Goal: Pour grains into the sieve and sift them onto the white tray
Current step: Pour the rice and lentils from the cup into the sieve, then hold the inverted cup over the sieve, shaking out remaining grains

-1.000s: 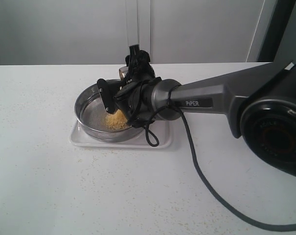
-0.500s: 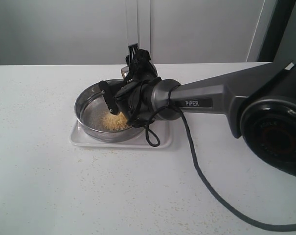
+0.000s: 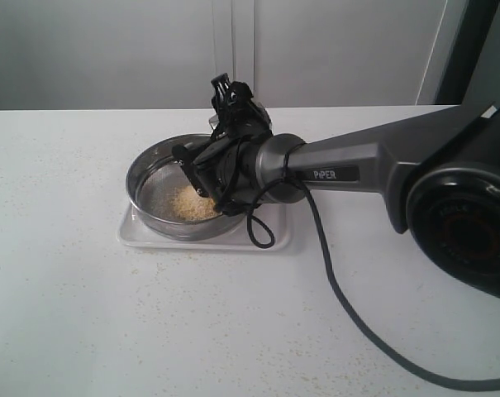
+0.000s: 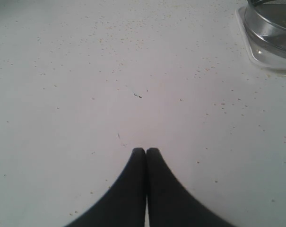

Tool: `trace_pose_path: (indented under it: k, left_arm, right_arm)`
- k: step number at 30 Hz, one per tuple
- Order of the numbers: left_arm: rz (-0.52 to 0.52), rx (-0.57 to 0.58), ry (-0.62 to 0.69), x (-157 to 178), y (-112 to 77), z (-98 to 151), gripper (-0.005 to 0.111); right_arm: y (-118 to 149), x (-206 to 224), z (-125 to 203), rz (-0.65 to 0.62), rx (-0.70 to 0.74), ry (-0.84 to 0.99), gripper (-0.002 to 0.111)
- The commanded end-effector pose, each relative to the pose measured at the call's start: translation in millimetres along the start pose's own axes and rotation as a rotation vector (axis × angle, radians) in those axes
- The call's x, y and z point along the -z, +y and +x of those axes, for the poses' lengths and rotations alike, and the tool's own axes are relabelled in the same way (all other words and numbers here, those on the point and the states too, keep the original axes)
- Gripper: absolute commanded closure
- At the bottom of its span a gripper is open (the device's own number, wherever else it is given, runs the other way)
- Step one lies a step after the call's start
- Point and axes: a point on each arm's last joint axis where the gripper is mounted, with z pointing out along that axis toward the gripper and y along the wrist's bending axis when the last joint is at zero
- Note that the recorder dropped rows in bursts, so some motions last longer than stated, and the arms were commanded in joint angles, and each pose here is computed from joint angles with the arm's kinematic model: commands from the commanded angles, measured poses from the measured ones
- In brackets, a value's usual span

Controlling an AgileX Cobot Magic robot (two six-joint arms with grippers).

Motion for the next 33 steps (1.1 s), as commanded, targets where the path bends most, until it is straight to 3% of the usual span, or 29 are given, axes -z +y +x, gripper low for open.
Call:
trace_pose_path:
  k: [1, 8, 26, 30, 33]
  left_arm:
    - [0.004, -0.001, -0.004, -0.2, -0.2, 0.7, 0.107]
    - [0.004, -0.001, -0.004, -0.2, -0.2, 0.7, 0.107]
    - [0.004, -0.001, -0.004, -0.2, -0.2, 0.7, 0.107]
    - [0.004, -0.001, -0.004, -0.2, -0.2, 0.7, 0.107]
    - [0.004, -0.001, -0.004, -0.2, -0.2, 0.7, 0.107]
  right_arm:
    - [-12.3, 3.7, 9.1, 0.037, 0.006, 0.057, 0.108]
    - [-25.1, 14.1, -1.9, 0.074, 0.005, 0.044, 0.108]
    - [-24.7, 16.8, -9.5, 0.074, 0.130, 0.004, 0.108]
    - [-24.9, 18.4, -13.1, 0.078, 0.245, -0.016, 0.108]
    - [-25.2, 19.2, -12.4, 0.078, 0.251, 0.000, 0.108]
